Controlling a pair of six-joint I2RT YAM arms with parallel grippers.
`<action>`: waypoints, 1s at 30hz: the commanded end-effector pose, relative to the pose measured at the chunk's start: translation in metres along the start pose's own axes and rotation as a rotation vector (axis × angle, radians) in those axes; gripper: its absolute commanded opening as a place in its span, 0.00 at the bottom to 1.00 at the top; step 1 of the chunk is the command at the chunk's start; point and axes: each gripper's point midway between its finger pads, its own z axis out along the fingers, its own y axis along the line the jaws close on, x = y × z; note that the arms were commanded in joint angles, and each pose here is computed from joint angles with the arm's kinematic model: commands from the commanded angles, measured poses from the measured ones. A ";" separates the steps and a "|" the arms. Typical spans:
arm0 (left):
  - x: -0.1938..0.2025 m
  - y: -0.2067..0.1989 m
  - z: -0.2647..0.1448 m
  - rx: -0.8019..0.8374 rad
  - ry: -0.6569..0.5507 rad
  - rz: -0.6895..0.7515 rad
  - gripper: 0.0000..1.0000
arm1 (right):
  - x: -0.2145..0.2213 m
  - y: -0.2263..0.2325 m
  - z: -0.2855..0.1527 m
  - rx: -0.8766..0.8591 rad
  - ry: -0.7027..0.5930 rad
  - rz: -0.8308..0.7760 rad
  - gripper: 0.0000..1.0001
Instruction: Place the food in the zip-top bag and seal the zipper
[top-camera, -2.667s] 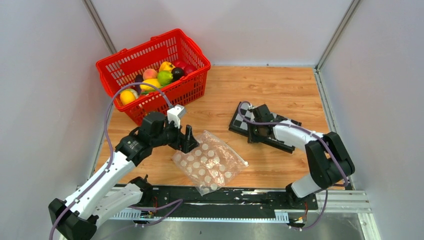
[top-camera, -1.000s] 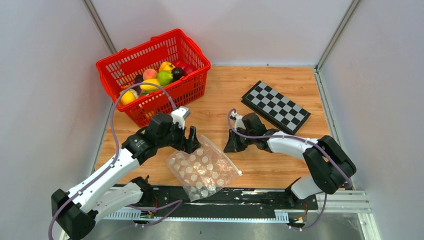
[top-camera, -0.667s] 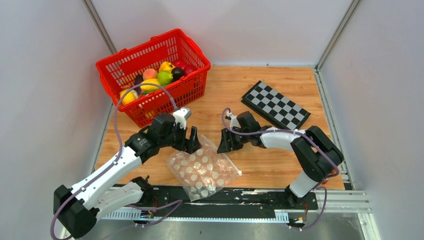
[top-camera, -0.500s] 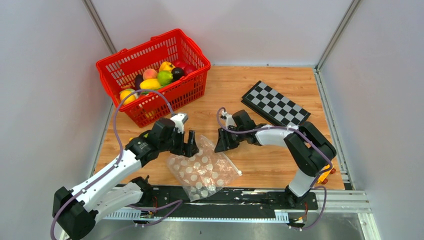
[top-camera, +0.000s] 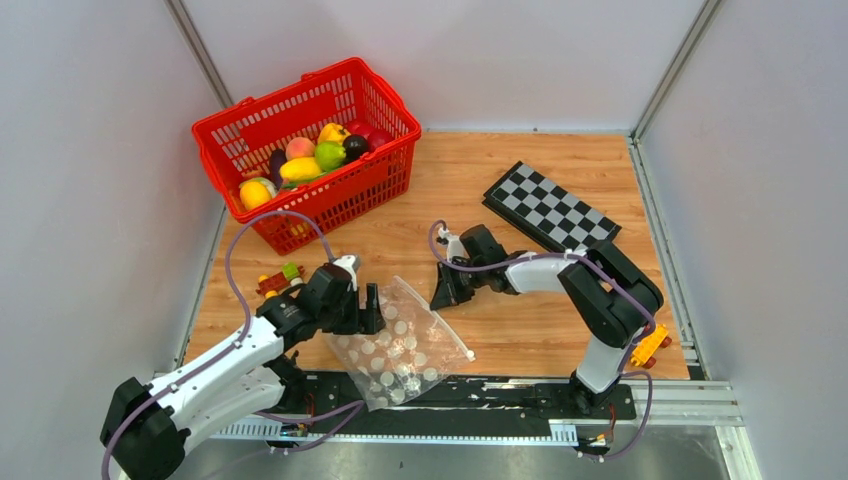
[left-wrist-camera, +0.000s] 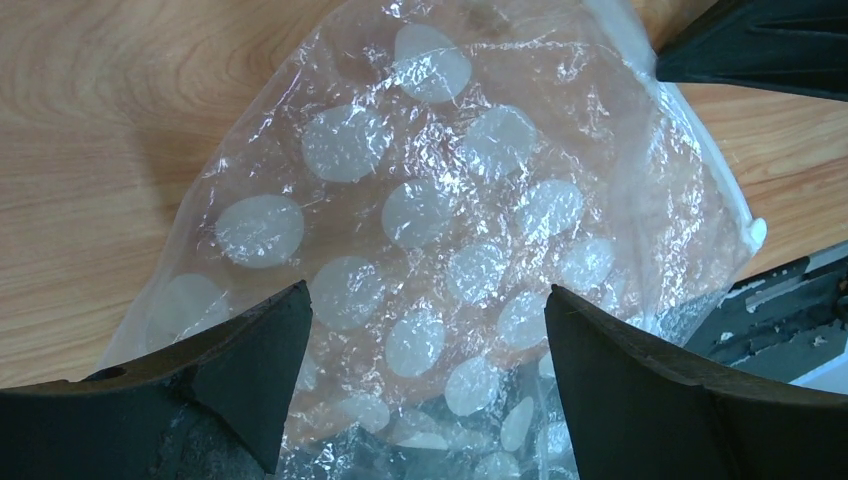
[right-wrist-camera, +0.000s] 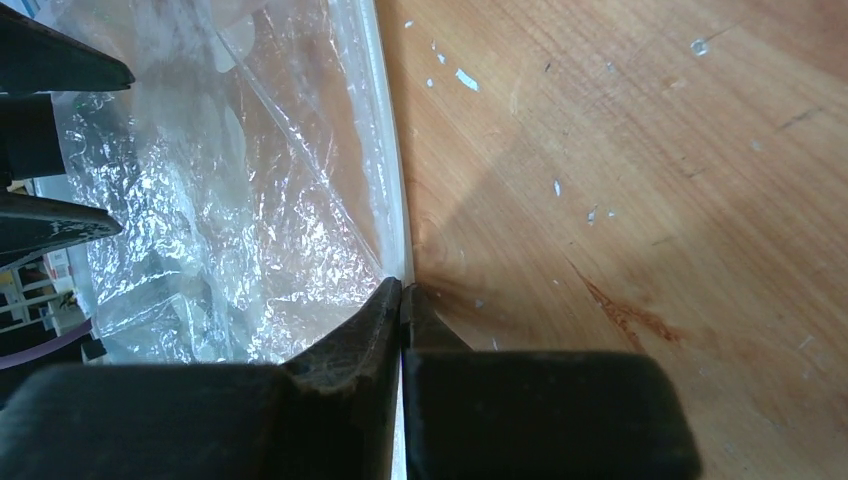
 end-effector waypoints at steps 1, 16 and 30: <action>-0.015 -0.009 0.001 0.028 -0.067 -0.027 0.93 | 0.007 0.008 0.002 -0.047 -0.002 -0.001 0.05; 0.006 0.000 0.022 0.055 -0.065 -0.087 0.93 | 0.011 0.036 0.008 -0.194 0.013 0.018 0.24; -0.019 -0.030 0.011 0.172 -0.131 -0.063 0.93 | -0.004 0.061 -0.010 -0.195 -0.063 -0.024 0.00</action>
